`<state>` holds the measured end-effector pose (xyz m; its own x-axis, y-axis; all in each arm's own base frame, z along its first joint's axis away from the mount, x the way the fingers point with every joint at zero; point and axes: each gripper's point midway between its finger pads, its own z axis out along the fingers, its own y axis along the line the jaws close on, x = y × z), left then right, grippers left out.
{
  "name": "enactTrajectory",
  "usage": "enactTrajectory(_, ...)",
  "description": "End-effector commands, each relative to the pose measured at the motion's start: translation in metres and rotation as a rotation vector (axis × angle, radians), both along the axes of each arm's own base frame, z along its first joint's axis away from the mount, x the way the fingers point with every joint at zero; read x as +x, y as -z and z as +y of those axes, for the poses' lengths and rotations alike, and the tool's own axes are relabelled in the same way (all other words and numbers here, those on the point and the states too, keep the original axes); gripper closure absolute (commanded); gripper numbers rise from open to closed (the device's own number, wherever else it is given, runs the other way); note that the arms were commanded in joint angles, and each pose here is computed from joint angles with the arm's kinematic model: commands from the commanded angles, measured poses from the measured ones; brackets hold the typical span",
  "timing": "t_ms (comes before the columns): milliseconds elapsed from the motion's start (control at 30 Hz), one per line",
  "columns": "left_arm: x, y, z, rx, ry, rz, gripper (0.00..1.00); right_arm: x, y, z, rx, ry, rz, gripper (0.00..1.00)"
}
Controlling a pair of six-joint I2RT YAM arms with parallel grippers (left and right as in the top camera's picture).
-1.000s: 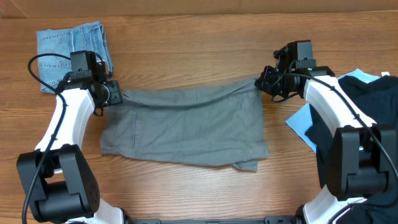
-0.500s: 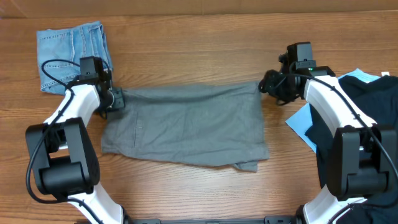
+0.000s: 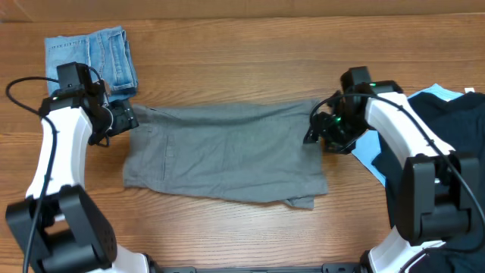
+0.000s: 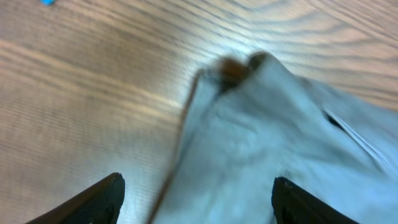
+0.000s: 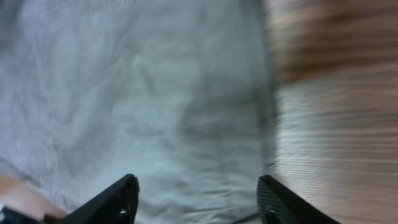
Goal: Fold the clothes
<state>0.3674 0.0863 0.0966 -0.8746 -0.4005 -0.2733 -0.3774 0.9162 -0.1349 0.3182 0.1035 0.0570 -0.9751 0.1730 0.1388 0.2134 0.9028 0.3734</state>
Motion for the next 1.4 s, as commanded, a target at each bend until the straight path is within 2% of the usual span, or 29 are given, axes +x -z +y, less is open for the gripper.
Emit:
enactTrajectory(0,-0.011,0.004,-0.011,-0.055,-0.034,0.041,0.2,-0.012,-0.003,0.019,0.02,-0.084,-0.023,0.45)
enactTrajectory(67,-0.017,0.016,-0.013,-0.067,-0.041,0.077,0.18,-0.019,0.015,0.016,-0.056,-0.068,-0.004,0.7)
enactTrajectory(133,-0.023,0.028,-0.014,-0.077,-0.041,0.114,0.16,-0.027,0.032,0.013,-0.113,-0.025,0.011,0.86)
enactTrajectory(167,-0.025,0.032,-0.015,-0.08,-0.042,0.128,0.16,-0.03,0.039,0.011,-0.132,-0.006,0.017,0.89)
enactTrajectory(267,-0.033,0.05,-0.016,-0.09,-0.045,0.183,0.1,-0.042,0.059,0.0,-0.189,0.084,0.056,0.96)
enactTrajectory(333,-0.037,0.062,-0.016,-0.096,-0.044,0.222,0.07,-0.048,0.066,-0.007,-0.201,0.124,0.076,0.96)
enactTrajectory(400,-0.039,0.076,-0.017,-0.105,-0.042,0.259,0.0,-0.052,0.069,-0.014,-0.205,0.142,0.093,0.96)
enactTrajectory(567,-0.046,0.112,-0.023,-0.144,0.017,0.341,0.0,-0.052,0.069,-0.024,-0.205,0.17,0.11,0.96)
enactTrajectory(667,-0.048,0.133,-0.039,-0.238,0.09,0.365,0.0,-0.053,0.069,-0.025,-0.204,0.174,0.113,0.96)
enactTrajectory(867,-0.044,0.147,-0.077,-0.455,0.251,0.31,0.25,-0.055,0.069,-0.025,-0.203,0.168,0.12,0.96)
enactTrajectory(1033,-0.043,0.145,-0.087,-0.475,0.316,0.293,0.48,-0.054,0.068,-0.024,-0.203,0.169,0.117,0.96)
enactTrajectory(1167,-0.049,0.142,-0.095,-0.489,0.328,0.318,0.88,-0.054,0.068,-0.024,-0.202,0.169,0.117,0.96)
enactTrajectory(1200,-0.051,0.14,-0.094,-0.49,0.325,0.328,0.96,-0.053,0.066,-0.024,-0.203,0.169,0.117,0.96)
enactTrajectory(1300,-0.049,0.127,-0.088,-0.497,0.305,0.333,0.96,-0.048,0.055,-0.024,-0.198,0.157,0.097,0.96)
enactTrajectory(1367,-0.04,0.099,-0.076,-0.497,0.268,0.319,0.96,-0.038,0.029,-0.022,-0.184,0.155,0.035,0.96)
